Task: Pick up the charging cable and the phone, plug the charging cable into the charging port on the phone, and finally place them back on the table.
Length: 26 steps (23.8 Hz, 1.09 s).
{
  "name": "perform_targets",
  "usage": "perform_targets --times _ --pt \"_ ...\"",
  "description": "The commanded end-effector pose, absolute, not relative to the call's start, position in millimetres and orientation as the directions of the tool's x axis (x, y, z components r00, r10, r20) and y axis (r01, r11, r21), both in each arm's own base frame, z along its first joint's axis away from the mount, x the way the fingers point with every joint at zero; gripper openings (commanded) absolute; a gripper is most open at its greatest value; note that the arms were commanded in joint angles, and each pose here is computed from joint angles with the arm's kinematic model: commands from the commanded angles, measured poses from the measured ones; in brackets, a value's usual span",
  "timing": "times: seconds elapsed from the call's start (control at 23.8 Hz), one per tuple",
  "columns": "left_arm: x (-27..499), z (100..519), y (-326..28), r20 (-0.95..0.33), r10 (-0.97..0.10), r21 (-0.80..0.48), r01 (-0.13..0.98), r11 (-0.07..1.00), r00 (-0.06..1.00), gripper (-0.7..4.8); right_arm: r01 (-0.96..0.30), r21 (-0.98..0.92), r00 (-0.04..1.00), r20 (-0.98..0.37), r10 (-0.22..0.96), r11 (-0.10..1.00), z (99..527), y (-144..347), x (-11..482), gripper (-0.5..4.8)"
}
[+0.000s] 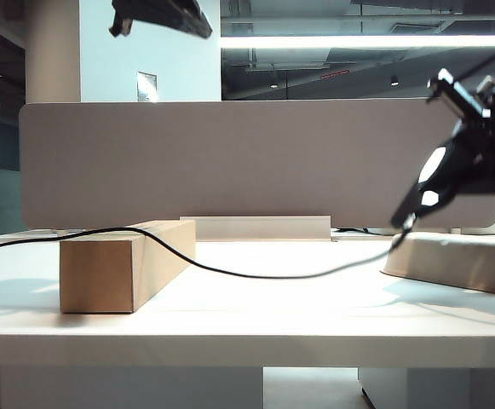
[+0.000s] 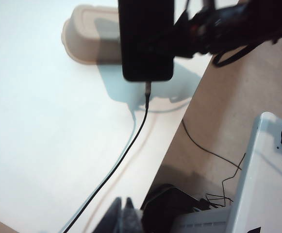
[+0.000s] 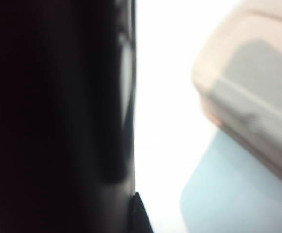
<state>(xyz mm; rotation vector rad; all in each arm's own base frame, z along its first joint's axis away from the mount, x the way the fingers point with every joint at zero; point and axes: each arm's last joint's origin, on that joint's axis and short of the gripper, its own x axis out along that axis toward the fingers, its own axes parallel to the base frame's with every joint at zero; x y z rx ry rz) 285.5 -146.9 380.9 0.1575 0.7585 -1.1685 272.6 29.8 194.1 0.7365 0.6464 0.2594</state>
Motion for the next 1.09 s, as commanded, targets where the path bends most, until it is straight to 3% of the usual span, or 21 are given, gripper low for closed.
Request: perform_targets --times 0.04,0.29,0.63,0.8,0.88,0.97,1.09 --pt "277 391 -143 -0.600 -0.774 -0.225 0.887 0.404 0.200 -0.06 0.028 0.678 0.786 -0.469 0.403 0.735 184 29 278 -0.05" --pt "272 392 -137 -0.678 -0.683 -0.156 0.856 0.494 0.270 -0.06 0.062 0.671 0.773 -0.501 0.390 0.739 166 29 286 -0.05" --pt "244 380 -109 -0.663 -0.614 -0.018 0.811 0.585 0.428 -0.06 0.106 0.660 0.762 -0.535 0.366 0.744 154 25 290 -0.05" --pt "221 372 -95 -0.662 -0.604 -0.012 0.799 0.601 0.445 -0.06 0.201 0.655 0.731 -0.595 0.334 0.728 139 22 291 -0.03" --pt "215 377 -93 -0.647 -0.609 0.001 0.799 0.601 0.459 -0.06 0.241 0.636 0.724 -0.621 0.301 0.733 136 21 290 0.08" --pt "206 384 -89 -0.621 -0.614 0.025 0.795 0.606 0.487 -0.06 0.268 0.618 0.716 -0.641 0.275 0.739 134 20 289 0.64" --pt "194 382 -80 -0.567 -0.584 0.086 0.747 0.660 0.581 -0.06 0.279 0.612 0.708 -0.651 0.272 0.740 133 20 288 0.65"
